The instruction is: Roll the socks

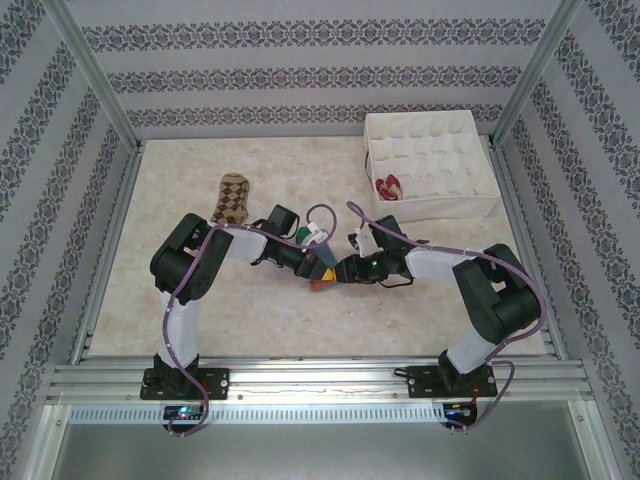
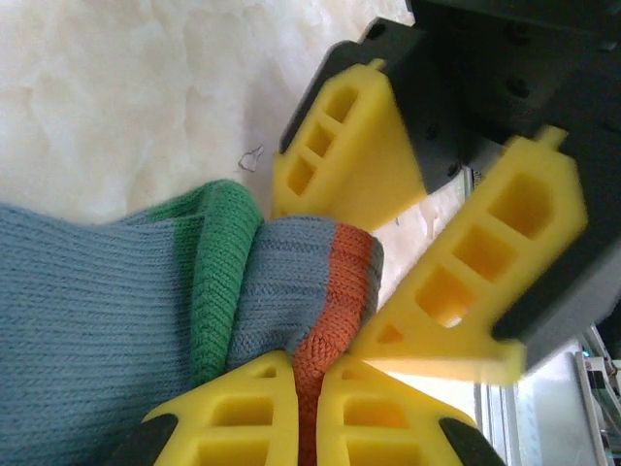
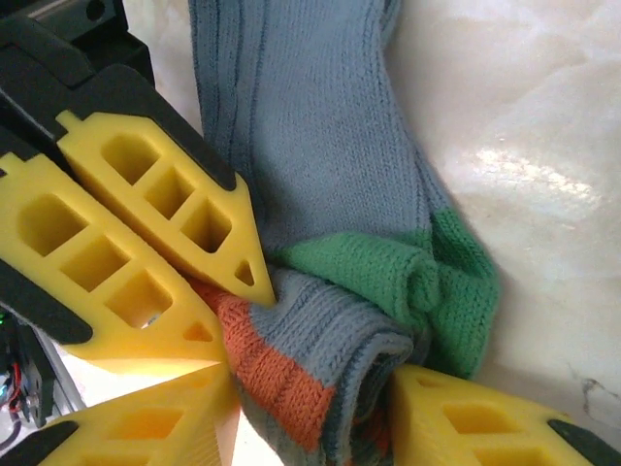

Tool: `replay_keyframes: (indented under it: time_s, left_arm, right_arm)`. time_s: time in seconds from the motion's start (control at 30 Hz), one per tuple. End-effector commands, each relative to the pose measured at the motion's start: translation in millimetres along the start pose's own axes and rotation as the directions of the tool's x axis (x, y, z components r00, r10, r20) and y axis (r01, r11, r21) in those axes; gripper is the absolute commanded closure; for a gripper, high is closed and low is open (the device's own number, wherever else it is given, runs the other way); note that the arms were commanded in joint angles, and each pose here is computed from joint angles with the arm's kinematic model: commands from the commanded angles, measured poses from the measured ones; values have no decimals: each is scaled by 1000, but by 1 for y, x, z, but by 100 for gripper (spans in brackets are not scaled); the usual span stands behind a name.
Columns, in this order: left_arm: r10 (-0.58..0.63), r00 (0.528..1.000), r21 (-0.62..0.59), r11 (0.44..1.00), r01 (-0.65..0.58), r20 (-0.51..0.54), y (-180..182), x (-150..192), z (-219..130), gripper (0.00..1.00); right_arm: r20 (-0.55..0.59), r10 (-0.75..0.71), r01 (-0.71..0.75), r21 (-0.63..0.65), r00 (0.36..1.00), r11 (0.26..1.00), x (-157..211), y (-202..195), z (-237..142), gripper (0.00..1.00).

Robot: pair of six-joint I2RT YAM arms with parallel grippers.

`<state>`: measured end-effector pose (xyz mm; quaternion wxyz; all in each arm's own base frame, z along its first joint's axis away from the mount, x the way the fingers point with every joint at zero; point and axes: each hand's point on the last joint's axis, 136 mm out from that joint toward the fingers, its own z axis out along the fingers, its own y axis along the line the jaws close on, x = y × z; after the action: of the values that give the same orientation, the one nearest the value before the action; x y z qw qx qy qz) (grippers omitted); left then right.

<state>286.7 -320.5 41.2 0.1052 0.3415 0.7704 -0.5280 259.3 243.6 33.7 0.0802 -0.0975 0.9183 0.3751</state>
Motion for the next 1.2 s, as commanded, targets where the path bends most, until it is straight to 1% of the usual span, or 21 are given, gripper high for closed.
replay_keyframes:
  time_s: [0.0,0.07,0.17,0.23,0.27,0.37,0.4,0.47,0.53,0.6,0.67,0.73,0.8,0.93,1.07,1.17]
  left_arm:
    - [40,998,-123,991,-45,-42,18,22,-4,90]
    - [143,989,-148,978,-148,-38,11,16,-10,86]
    - [310,949,-209,926,-315,-56,0,9,-19,74]
    - [424,904,-264,866,-424,-63,-7,1,-28,69]
    - [466,883,-289,839,-462,-60,-10,-3,-33,67]
    - [595,801,-360,737,-573,-56,-22,-12,-47,65]
    - [635,771,-387,697,-604,-60,-26,-14,-51,64]
    - [711,696,-439,597,-672,-99,-32,-14,-56,63]
    - [778,602,-479,467,-744,-177,-36,-8,-54,61]
    - [804,536,-503,362,-785,-258,-35,-2,-51,60]
    - [811,483,-505,281,-816,-331,-33,5,-45,61]
    - [809,450,-502,230,-834,-377,-31,10,-40,60]
    - [802,435,-502,201,-841,-409,-28,13,-36,59]
    - [794,410,-482,171,-860,-449,-23,17,-28,58]
    - [796,372,-466,129,-876,-478,-22,16,-21,56]
    - [794,353,-449,115,-886,-494,-21,16,-16,56]
  right_arm:
    - [-117,136,-117,157,984,981,20,-34,16,83]
    - [-143,173,-143,200,974,969,28,-45,18,87]
    - [-180,212,-167,235,961,958,38,-53,22,88]
    - [-193,227,-174,254,955,951,40,-56,24,88]
    - [-196,230,-174,264,953,949,41,-58,25,89]
    - [-207,234,-171,281,950,944,42,-58,26,90]
    - [-211,237,-172,285,948,943,43,-59,26,90]
    - [-214,240,-173,289,947,942,44,-59,26,90]
    - [-216,239,-171,291,947,941,44,-59,25,90]
    - [-220,243,-174,293,945,940,45,-60,25,90]
    - [-226,245,-174,293,943,940,46,-60,26,90]
    - [-229,248,-176,294,941,940,47,-60,26,90]
    - [-230,249,-177,294,941,939,48,-60,26,90]
    - [-234,249,-177,291,940,940,48,-59,26,90]
    - [-239,244,-170,292,940,941,47,-58,25,90]
    - [-243,242,-168,291,939,942,47,-57,25,90]
